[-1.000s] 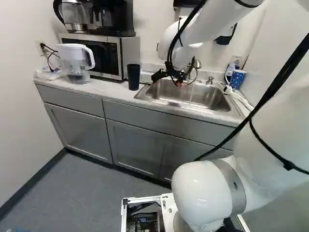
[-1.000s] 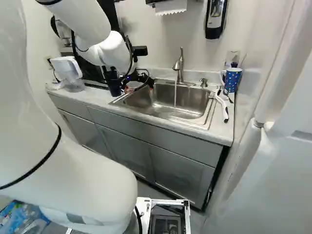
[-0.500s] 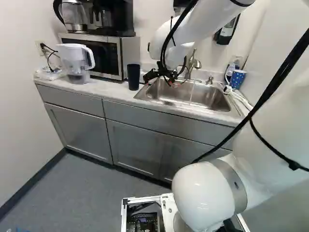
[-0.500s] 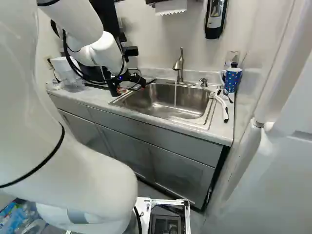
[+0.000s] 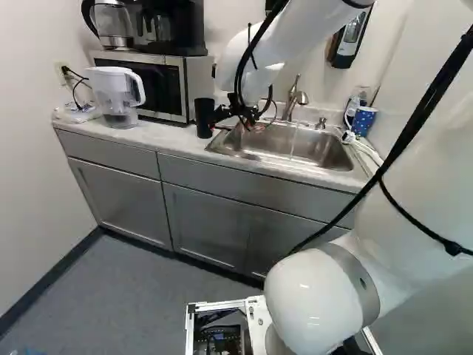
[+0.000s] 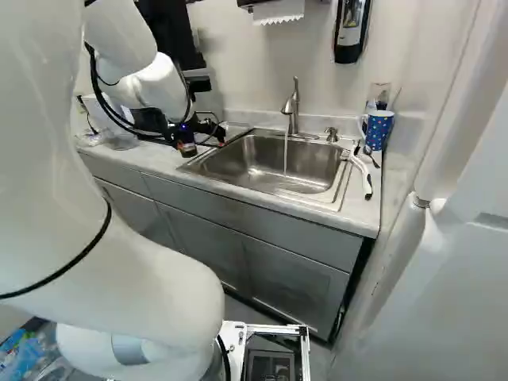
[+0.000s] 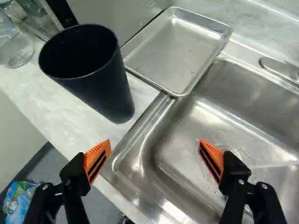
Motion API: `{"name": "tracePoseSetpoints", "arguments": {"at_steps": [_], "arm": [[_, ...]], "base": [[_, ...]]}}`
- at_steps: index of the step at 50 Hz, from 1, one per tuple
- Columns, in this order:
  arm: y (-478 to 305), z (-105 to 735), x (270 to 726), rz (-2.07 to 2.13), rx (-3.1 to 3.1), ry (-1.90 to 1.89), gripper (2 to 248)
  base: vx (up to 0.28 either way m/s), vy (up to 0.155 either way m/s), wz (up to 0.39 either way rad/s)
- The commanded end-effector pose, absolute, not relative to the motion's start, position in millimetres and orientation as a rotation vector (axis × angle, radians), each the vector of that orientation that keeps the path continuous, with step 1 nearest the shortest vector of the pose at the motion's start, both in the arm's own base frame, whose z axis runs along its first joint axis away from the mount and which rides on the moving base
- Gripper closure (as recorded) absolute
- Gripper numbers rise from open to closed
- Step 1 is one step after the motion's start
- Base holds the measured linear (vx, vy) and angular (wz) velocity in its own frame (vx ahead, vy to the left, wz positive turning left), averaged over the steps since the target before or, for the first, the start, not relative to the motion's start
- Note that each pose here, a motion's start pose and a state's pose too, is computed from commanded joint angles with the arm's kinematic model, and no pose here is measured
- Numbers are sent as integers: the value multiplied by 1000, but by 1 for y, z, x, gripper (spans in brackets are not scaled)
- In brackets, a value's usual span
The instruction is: Rinse the cup and place it in the tray
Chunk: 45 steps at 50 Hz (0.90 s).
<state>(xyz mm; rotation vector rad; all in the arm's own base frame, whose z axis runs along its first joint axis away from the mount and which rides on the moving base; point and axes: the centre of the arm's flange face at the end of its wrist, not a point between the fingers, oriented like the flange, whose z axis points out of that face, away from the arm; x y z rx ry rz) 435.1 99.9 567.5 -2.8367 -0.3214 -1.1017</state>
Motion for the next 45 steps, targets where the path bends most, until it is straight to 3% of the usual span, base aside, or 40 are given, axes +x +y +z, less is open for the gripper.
{"name": "tracePoseSetpoints", "arguments": {"at_steps": [45], "arm": [[139, 568, 438, -1087, -2796, -433, 3]], "base": [[0, 0, 0]]}}
